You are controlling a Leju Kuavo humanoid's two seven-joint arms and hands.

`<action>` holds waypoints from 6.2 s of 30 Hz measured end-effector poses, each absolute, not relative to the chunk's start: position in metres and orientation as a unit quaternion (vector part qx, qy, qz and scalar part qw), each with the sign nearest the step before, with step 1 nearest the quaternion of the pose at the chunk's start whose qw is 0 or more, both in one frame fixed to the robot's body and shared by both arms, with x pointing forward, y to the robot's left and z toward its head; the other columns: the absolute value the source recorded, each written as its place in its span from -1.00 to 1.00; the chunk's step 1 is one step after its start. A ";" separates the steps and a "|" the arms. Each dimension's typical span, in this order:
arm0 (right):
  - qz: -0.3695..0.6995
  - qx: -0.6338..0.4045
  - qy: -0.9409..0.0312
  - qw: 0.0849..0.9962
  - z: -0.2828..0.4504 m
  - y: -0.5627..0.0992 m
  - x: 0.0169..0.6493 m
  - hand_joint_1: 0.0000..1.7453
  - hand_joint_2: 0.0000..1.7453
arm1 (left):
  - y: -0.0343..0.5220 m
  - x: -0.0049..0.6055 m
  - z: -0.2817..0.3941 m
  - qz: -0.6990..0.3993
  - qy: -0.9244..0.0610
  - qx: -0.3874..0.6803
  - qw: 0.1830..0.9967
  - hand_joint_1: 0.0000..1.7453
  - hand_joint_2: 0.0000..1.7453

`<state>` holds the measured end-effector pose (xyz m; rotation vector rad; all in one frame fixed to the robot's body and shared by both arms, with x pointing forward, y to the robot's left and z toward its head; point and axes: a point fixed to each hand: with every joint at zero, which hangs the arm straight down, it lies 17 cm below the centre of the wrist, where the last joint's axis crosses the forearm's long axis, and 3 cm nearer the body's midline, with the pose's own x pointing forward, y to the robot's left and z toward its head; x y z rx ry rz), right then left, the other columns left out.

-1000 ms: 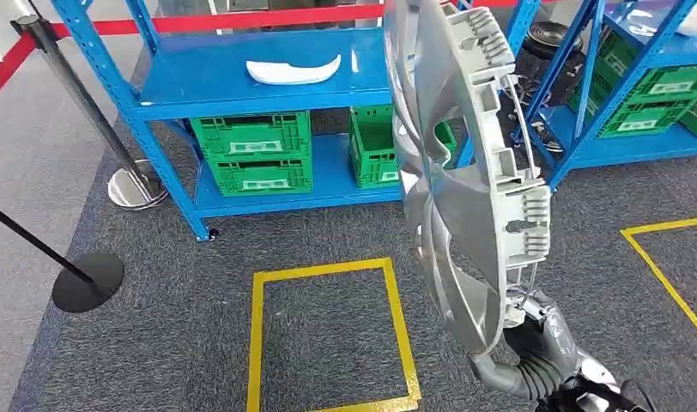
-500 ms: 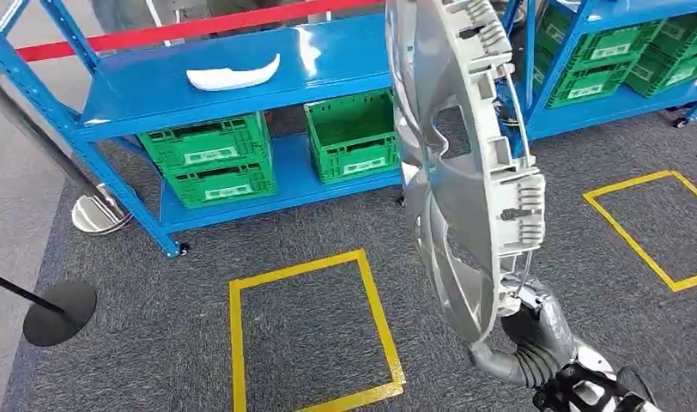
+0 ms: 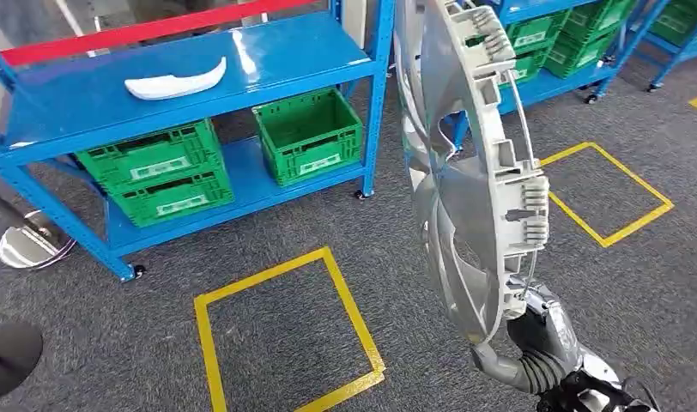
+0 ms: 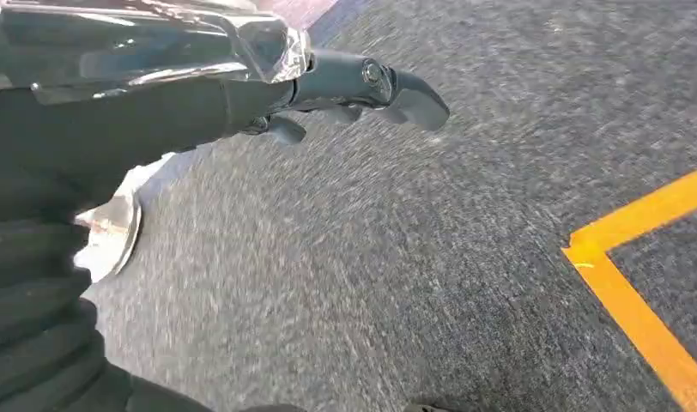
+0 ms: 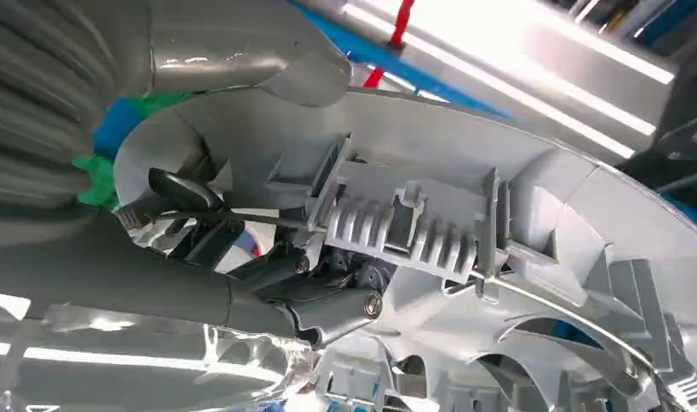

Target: Take the parts from the cabinet and place them on the table.

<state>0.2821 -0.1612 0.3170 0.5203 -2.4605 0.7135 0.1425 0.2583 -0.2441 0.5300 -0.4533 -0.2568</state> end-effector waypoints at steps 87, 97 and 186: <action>0.220 0.176 -0.923 0.261 0.329 -0.169 0.311 0.94 1.00 | 0.276 0.181 -0.235 -0.148 -0.240 0.280 0.918 -1.00 1.00; 0.228 0.181 -0.921 0.258 0.330 -0.162 0.314 0.94 1.00 | 0.276 0.181 -0.235 -0.161 -0.240 0.280 0.915 -1.00 1.00; 0.262 0.160 -0.918 0.253 0.326 -0.150 0.319 0.94 1.00 | 0.254 0.173 -0.242 -0.160 -0.235 0.240 0.928 -1.00 1.00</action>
